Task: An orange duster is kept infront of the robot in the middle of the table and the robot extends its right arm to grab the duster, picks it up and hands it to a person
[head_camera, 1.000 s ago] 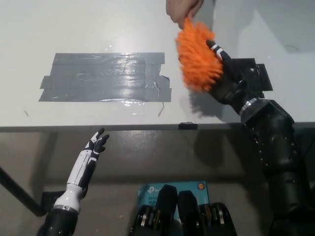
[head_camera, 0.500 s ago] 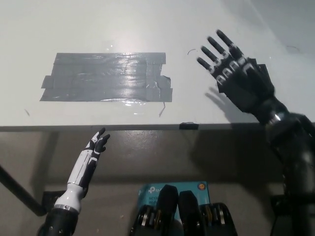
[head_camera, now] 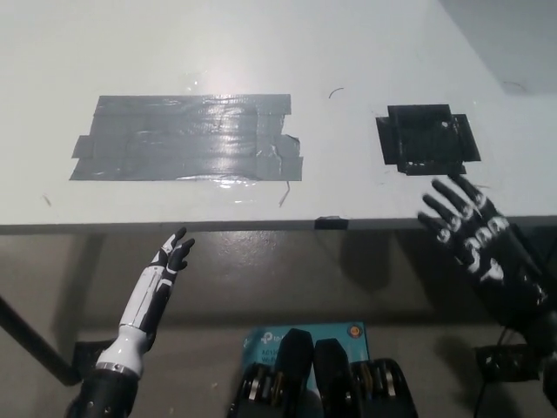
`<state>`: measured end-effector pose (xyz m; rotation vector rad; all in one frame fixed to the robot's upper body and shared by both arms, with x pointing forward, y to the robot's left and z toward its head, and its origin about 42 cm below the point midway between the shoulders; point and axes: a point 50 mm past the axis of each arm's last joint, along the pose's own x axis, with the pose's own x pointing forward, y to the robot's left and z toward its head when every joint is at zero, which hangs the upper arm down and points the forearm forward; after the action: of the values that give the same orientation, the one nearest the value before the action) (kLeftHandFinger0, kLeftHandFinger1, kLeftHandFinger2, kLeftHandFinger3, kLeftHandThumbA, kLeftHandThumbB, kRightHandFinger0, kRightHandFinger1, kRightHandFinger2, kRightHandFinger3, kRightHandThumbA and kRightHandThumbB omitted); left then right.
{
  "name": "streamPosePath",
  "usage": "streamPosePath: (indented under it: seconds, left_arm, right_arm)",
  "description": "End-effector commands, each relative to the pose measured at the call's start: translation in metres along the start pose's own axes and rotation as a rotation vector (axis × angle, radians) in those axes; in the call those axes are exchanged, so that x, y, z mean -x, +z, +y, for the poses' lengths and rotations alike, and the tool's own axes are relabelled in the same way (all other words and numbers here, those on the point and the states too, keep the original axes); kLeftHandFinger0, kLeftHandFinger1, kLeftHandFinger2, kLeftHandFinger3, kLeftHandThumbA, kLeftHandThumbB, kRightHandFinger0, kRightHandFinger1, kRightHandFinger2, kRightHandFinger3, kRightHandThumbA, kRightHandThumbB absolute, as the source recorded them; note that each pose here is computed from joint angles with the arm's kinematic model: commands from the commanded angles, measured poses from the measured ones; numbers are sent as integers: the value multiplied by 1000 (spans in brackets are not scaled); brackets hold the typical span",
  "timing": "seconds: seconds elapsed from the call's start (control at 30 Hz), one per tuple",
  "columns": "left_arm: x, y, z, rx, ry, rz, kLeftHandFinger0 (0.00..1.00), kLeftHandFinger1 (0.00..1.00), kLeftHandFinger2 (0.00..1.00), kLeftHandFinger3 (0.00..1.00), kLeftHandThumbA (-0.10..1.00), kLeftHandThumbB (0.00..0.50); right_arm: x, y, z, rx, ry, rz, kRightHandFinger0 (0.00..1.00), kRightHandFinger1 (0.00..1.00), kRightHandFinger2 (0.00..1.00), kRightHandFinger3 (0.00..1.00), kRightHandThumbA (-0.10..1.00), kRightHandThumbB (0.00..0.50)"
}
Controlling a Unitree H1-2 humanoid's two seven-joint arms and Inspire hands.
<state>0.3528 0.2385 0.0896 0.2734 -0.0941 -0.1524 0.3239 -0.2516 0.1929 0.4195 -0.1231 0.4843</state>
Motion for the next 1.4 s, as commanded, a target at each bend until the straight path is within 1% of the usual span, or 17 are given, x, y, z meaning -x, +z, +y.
streamPosePath:
  seconds: [0.0,0.03,0.13,0.17,0.2,0.23,0.37,0.4,0.5,0.57,0.7,0.93,1.03,1.13,1.2,1.23,1.37]
  left_arm:
    - [2,3,3,-18,-7,-32,1000,1000,936,1000,1000,105]
    - [2,3,3,-18,-6,-31,1000,1000,936,1000,1000,104]
    - [4,1,1,-15,-5,-29,1000,1000,936,1000,1000,101]
    - [5,1,1,-13,-5,-29,1000,1000,935,1000,1000,102]
    - [6,1,0,-10,-5,-28,1000,1000,936,1000,1000,112]
    - [6,0,0,-9,-4,-27,1000,1000,935,1000,1000,114]
    - [9,-3,-1,-3,-4,-20,1000,1000,936,1000,1000,114]
    - [10,-5,-2,-1,-6,-17,1000,1000,941,1000,1000,109]
    - [14,-7,-4,-1,-8,-8,1000,1000,956,1000,1000,126]
    - [16,-8,-5,5,-9,-4,1000,1000,971,1000,1000,120]
    - [17,-11,-5,7,-10,2,1000,1000,975,1000,994,101]
    - [20,-14,-5,5,-6,16,1000,1000,969,1000,997,107]
    - [19,-14,-6,1,-1,17,1000,1000,963,1000,992,101]
    - [18,-14,-5,11,-2,12,1000,1000,967,1000,984,87]
    - [17,-13,-5,8,-1,9,1000,991,957,1000,976,84]
    - [16,-13,-5,7,-2,6,1000,990,956,1000,976,93]
    - [15,-11,-5,2,-4,5,1000,995,957,1000,981,95]
  right_arm:
    - [0,-9,-6,282,-46,-52,1000,1000,1000,1000,1000,330]
    - [0,-17,-11,334,-70,-34,1000,1000,1000,1000,1000,313]
    - [1,-31,-19,459,-103,2,1000,1000,1000,1000,1000,315]
    - [2,-36,-22,518,-110,24,1000,1000,1000,1000,1000,300]
    - [2,-41,-26,565,-111,47,1000,1000,1000,1000,1000,305]
    - [2,-44,-27,580,-115,68,1000,1000,1000,1000,1000,325]
    - [4,-54,-29,605,-113,114,1000,1000,1000,1000,1000,328]
    - [5,-56,-29,618,-116,129,1000,1000,1000,1000,1000,310]
    - [8,-60,-30,637,-122,153,1000,1000,1000,1000,1000,303]
    - [9,-62,-32,657,-118,158,1000,1000,1000,1000,992,291]
    - [7,-64,-32,664,-117,177,1000,1000,1000,1000,995,315]
    - [7,-66,-32,674,-109,193,1000,1000,1000,1000,993,309]
    - [5,-66,-32,672,-102,194,1000,1000,1000,1000,982,302]
    - [4,-66,-33,677,-101,196,1000,1000,1000,1000,975,318]
    - [3,-65,-33,688,-94,194,1000,1000,1000,1000,975,310]
    - [3,-65,-33,694,-94,194,1000,1000,1000,1000,973,310]
    - [2,-64,-33,717,-91,203,1000,1000,1000,1000,950,284]
